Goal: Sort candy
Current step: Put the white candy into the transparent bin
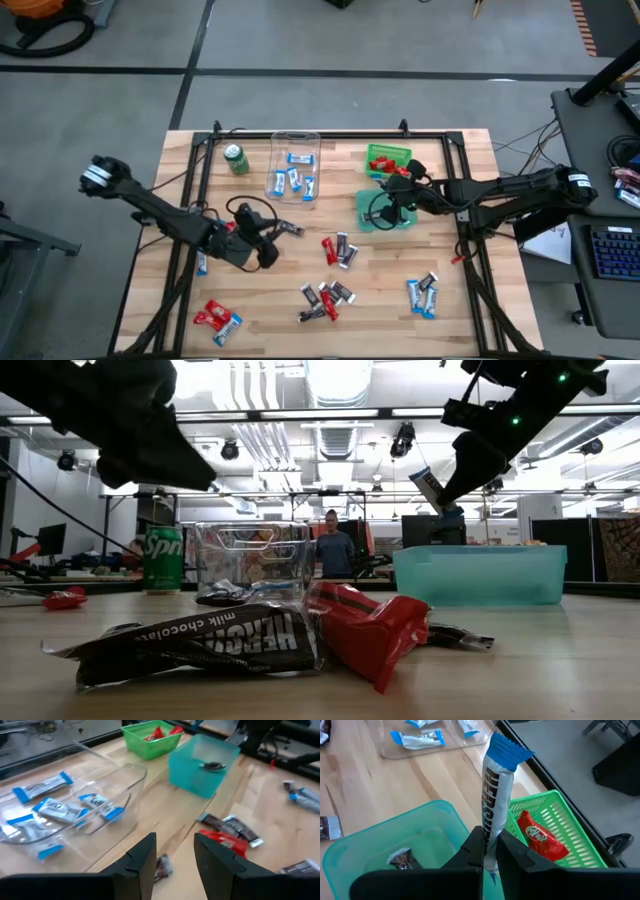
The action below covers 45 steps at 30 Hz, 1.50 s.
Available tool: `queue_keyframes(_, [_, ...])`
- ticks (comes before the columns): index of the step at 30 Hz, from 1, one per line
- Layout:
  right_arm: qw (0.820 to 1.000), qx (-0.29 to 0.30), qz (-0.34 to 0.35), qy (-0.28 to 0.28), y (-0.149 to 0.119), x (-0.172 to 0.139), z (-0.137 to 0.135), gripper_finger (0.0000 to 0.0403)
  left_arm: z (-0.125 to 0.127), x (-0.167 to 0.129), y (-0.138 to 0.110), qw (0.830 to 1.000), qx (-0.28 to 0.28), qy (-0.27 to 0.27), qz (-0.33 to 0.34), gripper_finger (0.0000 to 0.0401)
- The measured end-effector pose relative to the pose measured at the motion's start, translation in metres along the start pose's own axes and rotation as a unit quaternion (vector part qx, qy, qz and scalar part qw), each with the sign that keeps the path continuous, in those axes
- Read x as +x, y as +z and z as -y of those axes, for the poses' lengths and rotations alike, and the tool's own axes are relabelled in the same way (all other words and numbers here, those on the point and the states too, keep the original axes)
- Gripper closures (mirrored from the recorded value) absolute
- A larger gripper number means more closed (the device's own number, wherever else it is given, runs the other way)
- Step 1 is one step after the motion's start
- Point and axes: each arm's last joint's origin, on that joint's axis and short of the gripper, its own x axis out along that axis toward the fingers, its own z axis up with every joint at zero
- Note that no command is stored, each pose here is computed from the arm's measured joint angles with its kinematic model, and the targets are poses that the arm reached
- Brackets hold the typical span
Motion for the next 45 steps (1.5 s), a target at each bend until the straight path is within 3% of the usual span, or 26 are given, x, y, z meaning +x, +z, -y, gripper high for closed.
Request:
queue_keyframes(4, [1.000,0.005,0.005,-0.001,0.001,0.000,0.000,0.0385,-0.005,-0.001,-0.002,1.000,0.009,0.013,-0.012,0.0286])
queue_keyframes(12, [0.996,0.083,0.038,-0.016,0.010,0.005,0.009,0.0385,-0.014,0.002,-0.005,0.998,0.008,0.046,-0.032,0.0286])
queue_keyframes(21, [0.997,0.069,0.036,-0.026,0.011,0.009,0.015,0.0385,-0.009,0.005,-0.003,0.999,0.004,0.036,-0.020,0.0286])
queue_keyframes(26, [0.997,0.064,0.012,-0.042,0.009,0.018,0.033,0.0385,-0.006,0.008,-0.005,0.999,0.020,0.033,-0.016,0.0286])
queue_keyframes(31, [0.992,0.093,-0.018,0.078,0.006,0.027,0.053,0.0385,-0.006,0.011,-0.008,0.998,0.025,0.049,-0.006,0.0286])
queue_keyframes(34, [0.983,0.105,0.011,0.148,0.012,0.028,0.054,0.0385,-0.004,0.012,-0.007,0.998,0.028,0.047,0.001,0.0286])
queue_keyframes(37, [0.975,0.106,0.065,0.182,0.023,0.027,0.049,0.0385,0.000,0.013,-0.004,0.998,0.044,0.033,0.012,0.0286])
queue_keyframes(42, [0.956,0.081,0.146,0.243,0.033,0.026,0.024,0.0385,0.020,0.013,0.013,0.992,0.077,-0.079,0.062,0.0286])
queue_keyframes(45, [0.937,0.062,0.197,0.282,0.034,0.022,0.000,0.0385,0.032,0.015,0.023,0.982,0.090,-0.111,0.127,0.0286])
